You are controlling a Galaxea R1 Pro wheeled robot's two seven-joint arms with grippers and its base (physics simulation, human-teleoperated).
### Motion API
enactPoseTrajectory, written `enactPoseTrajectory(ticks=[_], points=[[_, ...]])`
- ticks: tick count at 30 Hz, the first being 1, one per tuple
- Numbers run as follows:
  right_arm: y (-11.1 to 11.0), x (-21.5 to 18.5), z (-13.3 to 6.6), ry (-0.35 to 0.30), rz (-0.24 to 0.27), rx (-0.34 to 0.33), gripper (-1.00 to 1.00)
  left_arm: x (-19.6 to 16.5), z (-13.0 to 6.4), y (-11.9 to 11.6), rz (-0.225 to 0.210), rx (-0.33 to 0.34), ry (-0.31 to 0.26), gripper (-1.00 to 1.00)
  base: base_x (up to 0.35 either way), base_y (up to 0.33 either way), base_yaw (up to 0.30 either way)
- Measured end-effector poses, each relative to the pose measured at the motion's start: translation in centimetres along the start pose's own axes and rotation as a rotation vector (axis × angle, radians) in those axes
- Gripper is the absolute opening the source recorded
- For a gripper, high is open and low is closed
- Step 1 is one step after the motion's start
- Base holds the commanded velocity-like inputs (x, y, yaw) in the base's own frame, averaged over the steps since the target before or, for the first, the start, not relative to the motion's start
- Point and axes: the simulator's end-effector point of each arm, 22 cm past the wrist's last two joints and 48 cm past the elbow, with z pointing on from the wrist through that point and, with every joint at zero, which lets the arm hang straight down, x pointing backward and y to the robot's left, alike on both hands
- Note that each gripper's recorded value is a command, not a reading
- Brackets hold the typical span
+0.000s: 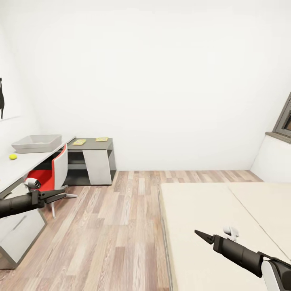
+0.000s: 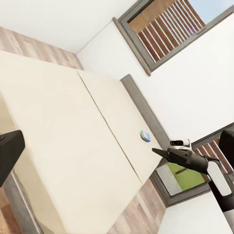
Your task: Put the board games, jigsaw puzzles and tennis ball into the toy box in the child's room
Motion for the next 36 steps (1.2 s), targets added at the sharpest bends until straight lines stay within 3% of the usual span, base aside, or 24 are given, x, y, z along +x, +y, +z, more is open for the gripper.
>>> enactPoseTrajectory(ticks=[17, 36], points=[[0.0, 0.0, 0.0, -0.001, 0.0, 0.001, 1.0, 0.0, 0.0, 0.0, 0.0, 0.0, 0.001, 1.0, 0.0, -0.273, 0.0], [0.4, 0.2, 0.4, -0.006, 0.016, -0.013, 1.0, 1.9, 3.6, -0.8, -0.028, 0.065, 0.028, 1.0, 0.0, -0.068, 0.0]])
